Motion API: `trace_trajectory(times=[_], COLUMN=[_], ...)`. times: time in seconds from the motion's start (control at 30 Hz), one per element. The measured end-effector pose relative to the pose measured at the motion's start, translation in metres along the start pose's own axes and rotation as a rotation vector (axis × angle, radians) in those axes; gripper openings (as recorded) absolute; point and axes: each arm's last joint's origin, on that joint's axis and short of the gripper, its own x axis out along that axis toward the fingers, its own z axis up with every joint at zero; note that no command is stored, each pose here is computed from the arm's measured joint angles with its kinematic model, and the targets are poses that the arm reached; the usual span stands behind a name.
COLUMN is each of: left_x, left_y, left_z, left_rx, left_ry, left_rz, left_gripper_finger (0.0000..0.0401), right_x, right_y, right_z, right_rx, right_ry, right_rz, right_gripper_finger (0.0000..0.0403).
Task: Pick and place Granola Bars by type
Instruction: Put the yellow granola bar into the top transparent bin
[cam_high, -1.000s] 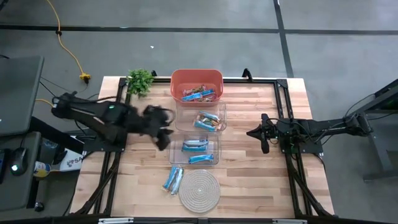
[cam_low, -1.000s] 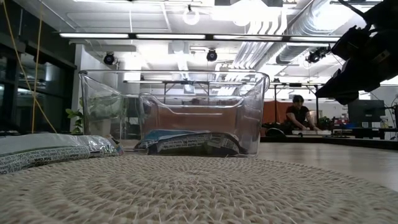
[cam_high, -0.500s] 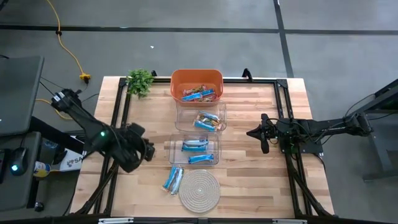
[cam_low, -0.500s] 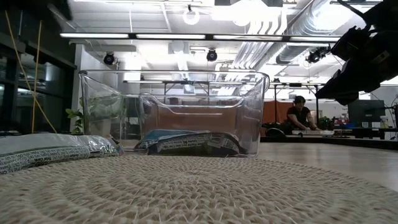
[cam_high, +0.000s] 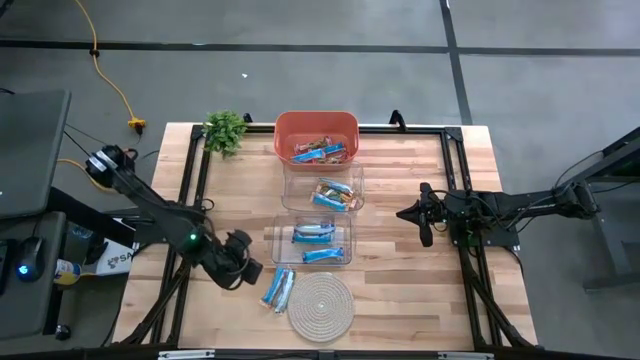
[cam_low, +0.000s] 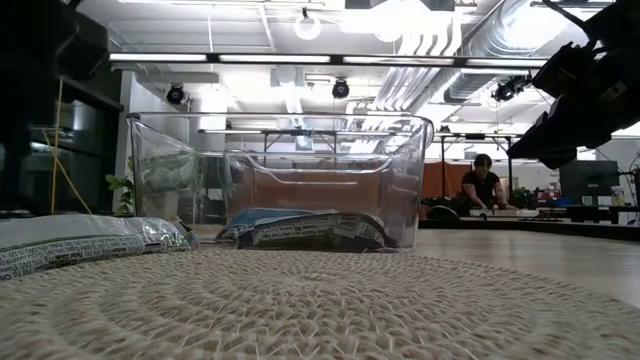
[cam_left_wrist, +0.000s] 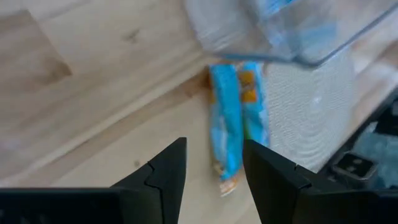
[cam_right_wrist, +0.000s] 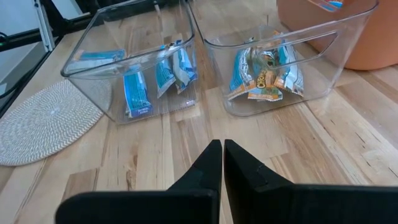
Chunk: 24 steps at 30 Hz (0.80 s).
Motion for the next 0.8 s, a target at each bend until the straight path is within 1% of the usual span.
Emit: trace_trajectory(times=[0.07, 0.23, 0.33, 0.5, 0.63, 0.7, 0.8], left_x=[0.008, 0.031, 0.042, 0.055, 0.066, 0.07, 0.078], left_y=[-0.001, -0.012, -0.016, -0.026, -0.035, -0.035, -0.041], left_z=[-0.004, -0.014, -0.019, -0.026, -0.031, -0.032, -0.035], left_rx=[0.01, 0.014, 0.021, 0.057, 0.116, 0.156, 0.202], left_ry=[0.027, 0.089, 0.114, 0.143, 0.141, 0.133, 0.125], left_rz=[0.013, -0.052, -0.061, -0.021, 0.026, 0.074, 0.088], left_gripper_finger=[0.0154, 0.0154, 0.0154, 0.0154, 0.0154, 0.0154, 0.0154], right_x=[0.0, 0.0, 0.0, 0.0, 0.0, 0.0, 0.0], right_y=[0.0, 0.0, 0.0, 0.0, 0.0, 0.0, 0.0], right_z=[0.0, 0.0, 0.0, 0.001, 0.001, 0.001, 0.001], right_rx=[0.0, 0.0, 0.0, 0.001, 0.001, 0.001, 0.001], right_ry=[0.0, -0.001, 0.0, -0.006, -0.006, -0.007, -0.007], right_rz=[0.0, 0.0, 0.0, 0.002, 0.001, 0.002, 0.002], right_gripper_finger=[0.0, 0.0, 0.0, 0.0, 0.0, 0.0, 0.0])
